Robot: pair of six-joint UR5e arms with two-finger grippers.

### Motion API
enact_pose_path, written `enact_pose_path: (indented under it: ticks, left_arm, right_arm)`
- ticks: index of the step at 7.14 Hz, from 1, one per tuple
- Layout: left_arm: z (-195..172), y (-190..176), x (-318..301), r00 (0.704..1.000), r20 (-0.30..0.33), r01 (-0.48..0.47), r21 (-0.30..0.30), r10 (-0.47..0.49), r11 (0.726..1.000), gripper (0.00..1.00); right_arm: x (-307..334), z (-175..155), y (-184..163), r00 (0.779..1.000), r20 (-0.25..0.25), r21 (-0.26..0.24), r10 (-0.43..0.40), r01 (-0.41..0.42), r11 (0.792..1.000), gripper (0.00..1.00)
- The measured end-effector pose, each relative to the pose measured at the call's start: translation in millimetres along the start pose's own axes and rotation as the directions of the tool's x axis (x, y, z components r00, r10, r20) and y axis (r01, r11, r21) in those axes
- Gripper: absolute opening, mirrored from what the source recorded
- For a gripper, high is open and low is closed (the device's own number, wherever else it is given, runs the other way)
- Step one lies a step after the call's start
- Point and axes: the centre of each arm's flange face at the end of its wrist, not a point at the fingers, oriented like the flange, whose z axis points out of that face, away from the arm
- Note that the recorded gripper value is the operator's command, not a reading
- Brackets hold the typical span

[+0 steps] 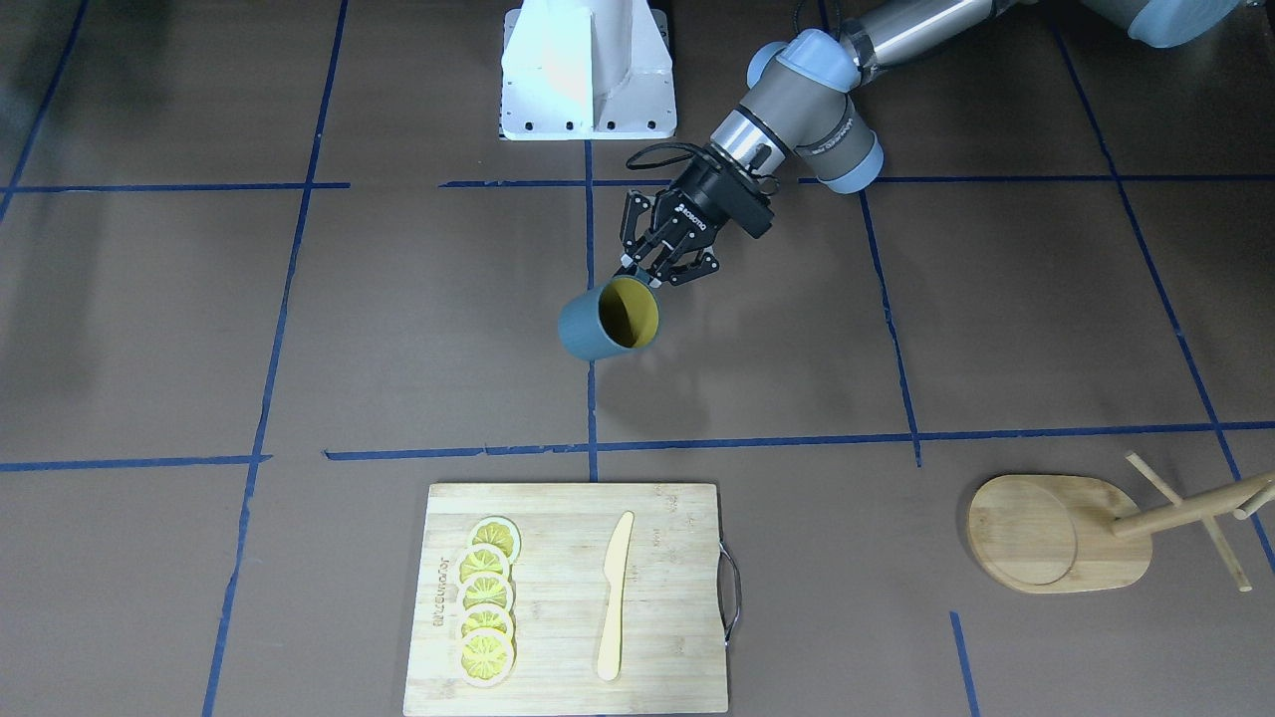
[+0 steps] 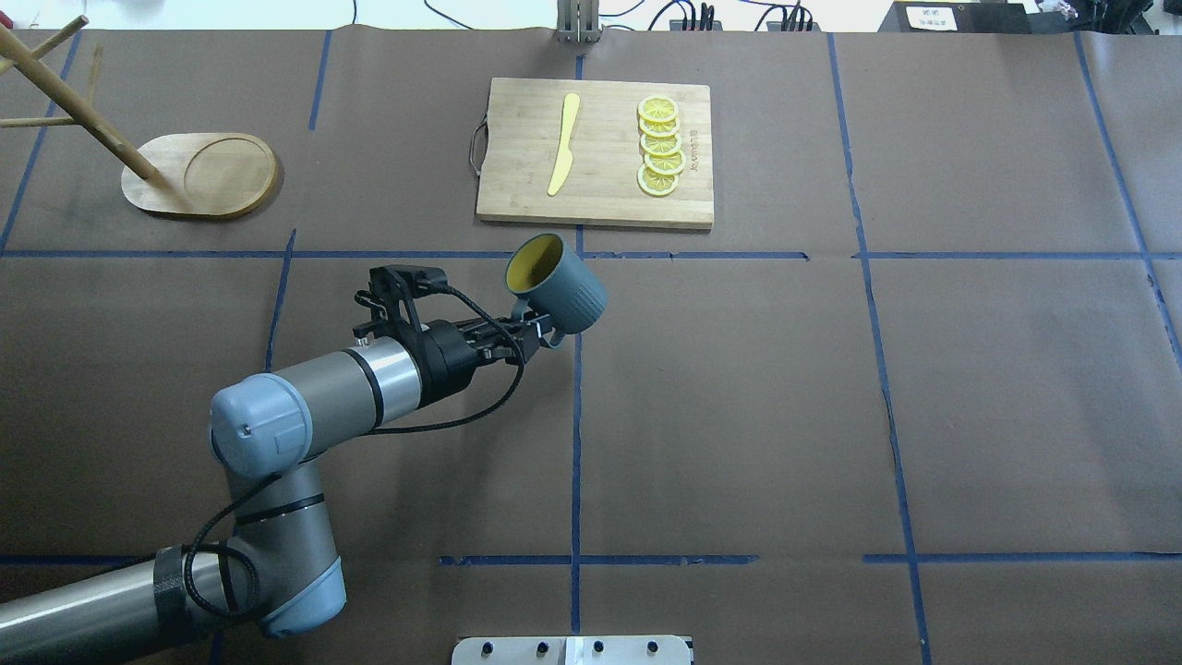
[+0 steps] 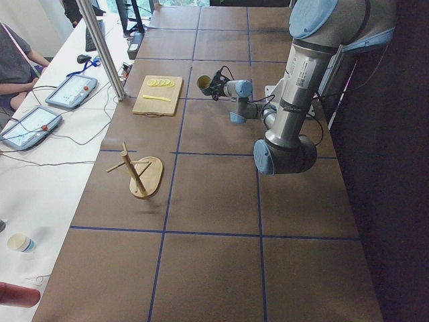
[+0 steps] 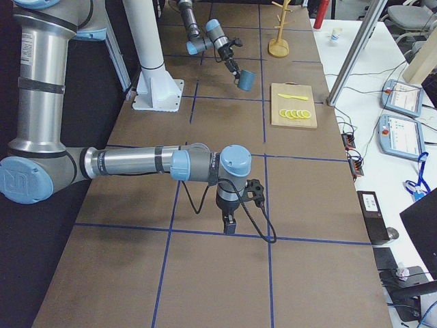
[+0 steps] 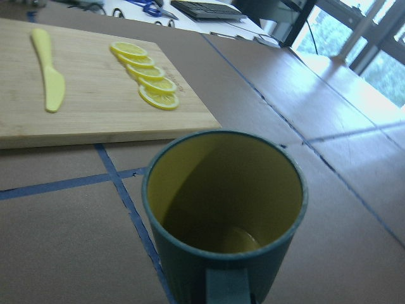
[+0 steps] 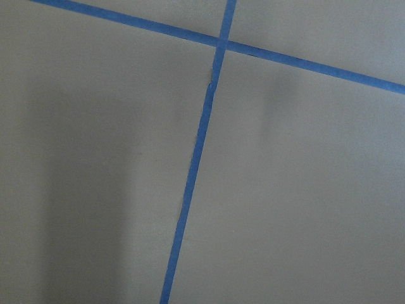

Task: Hang cup on storage rack
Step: 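Lift the teal mug with the left gripper and carry it toward the wooden rack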

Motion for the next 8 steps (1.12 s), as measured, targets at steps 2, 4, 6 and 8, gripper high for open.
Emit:
enact_pose_path:
  ticks: [2, 4, 6, 8]
  left_arm:
    - [-7.4, -48.1, -6.6, 0.942, -0.016, 0.334, 0.048, -0.334, 0.941, 0.00]
    - [-22.4, -118.8, -17.2, 0.795, -0.055, 0.607, 0.063, -0.605, 0.792, 0.00]
    - [-48.0, -194.7, -31.0, 0.590, -0.143, 0.807, 0.117, -0.794, 0.579, 0.04]
    - [-81.1, -262.3, -47.2, 0.385, -0.257, 0.922, 0.146, -0.886, 0.358, 0.04]
  right_arm:
    - [0.3, 0.0, 0.0, 1.000, -0.001, 0.001, 0.000, 0.000, 1.000, 1.00]
    - [0.2, -0.4, 0.0, 1.000, -0.001, 0.002, 0.000, 0.000, 1.000, 1.00]
    - [0.0, -0.6, -0.1, 1.000, -0.001, 0.002, -0.001, 0.001, 1.000, 1.00]
    - [-0.3, -1.0, -0.3, 1.000, -0.001, 0.004, -0.003, 0.003, 1.000, 1.00]
